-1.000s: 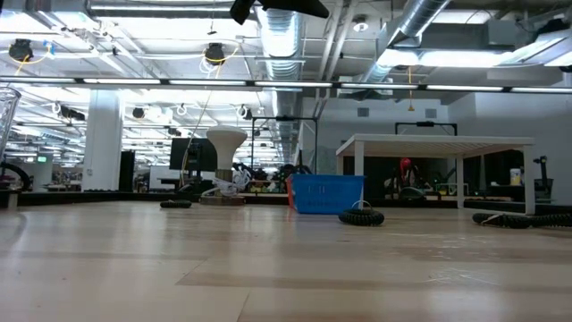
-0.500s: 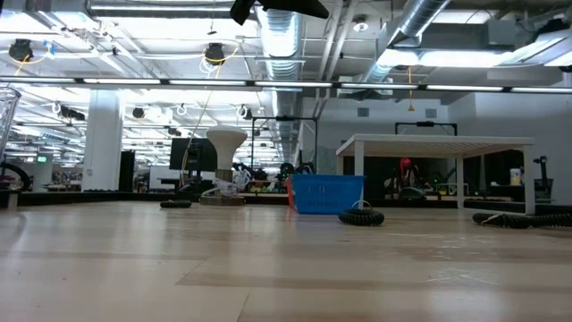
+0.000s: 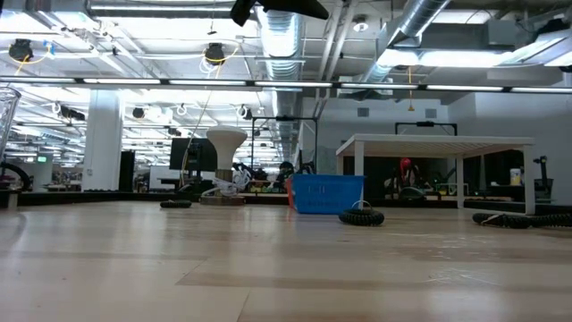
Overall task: Pick & Place Office Desk Supplies
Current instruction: Put the purple rubber band into the orange basket
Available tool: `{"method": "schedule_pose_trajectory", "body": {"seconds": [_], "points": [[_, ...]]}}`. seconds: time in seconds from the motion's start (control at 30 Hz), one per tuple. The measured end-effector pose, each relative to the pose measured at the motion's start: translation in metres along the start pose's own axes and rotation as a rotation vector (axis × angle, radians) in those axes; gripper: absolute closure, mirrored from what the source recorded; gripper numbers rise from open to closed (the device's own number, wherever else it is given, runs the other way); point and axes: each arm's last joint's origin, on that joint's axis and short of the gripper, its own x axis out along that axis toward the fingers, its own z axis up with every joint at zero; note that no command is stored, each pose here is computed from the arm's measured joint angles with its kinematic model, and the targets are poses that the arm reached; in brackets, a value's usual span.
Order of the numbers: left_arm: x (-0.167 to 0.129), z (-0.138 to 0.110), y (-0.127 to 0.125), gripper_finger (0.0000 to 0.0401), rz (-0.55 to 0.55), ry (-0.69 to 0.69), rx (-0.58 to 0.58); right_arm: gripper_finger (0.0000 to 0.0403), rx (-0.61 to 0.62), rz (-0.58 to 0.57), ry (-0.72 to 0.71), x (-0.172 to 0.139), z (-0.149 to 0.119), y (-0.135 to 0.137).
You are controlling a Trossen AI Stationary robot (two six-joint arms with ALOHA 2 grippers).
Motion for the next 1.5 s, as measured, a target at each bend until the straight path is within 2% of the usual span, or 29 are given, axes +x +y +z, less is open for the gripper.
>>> {"method": "schedule_pose_trajectory", "body": {"seconds": [0.23, 0.6, 0.83, 1.0, 1.1, 1.3, 1.4, 1.5], "points": [[0.002, 0.001, 0.001, 0.0261, 0.004, 0.001, -0.003, 0.0276, 0.026, -0.006, -0.039, 0.003, 0.005, -0.002], [0.002, 0.000, 0.002, 0.0261, 0.009, 0.006, 0.009, 0.0396, 0.036, 0.032, -0.093, 0.004, 0.009, 0.002], [0.001, -0.006, 0.005, 0.0261, 0.034, 0.053, 0.068, 0.0401, 0.053, 0.203, -0.184, -0.005, 0.022, 0.021], [-0.001, -0.016, 0.011, 0.0261, 0.026, 0.175, 0.090, 0.0402, 0.132, 0.296, -0.376, -0.025, 0.045, 0.033], [-0.004, -0.026, 0.020, 0.0261, 0.075, 0.284, 0.111, 0.0402, 0.211, 0.336, -0.507, -0.042, 0.064, 0.034], [-0.015, -0.041, 0.040, 0.0261, 0.225, 0.459, 0.191, 0.0402, 0.319, 0.369, -0.720, -0.074, 0.101, 0.021], [-0.025, -0.041, 0.043, 0.0261, 0.209, 0.529, 0.283, 0.0403, 0.350, 0.333, -0.803, -0.089, 0.123, 0.008], [-0.041, -0.033, 0.043, 0.0261, 0.146, 0.536, 0.422, 0.0403, 0.392, 0.296, -0.871, -0.102, 0.147, -0.011]]}}
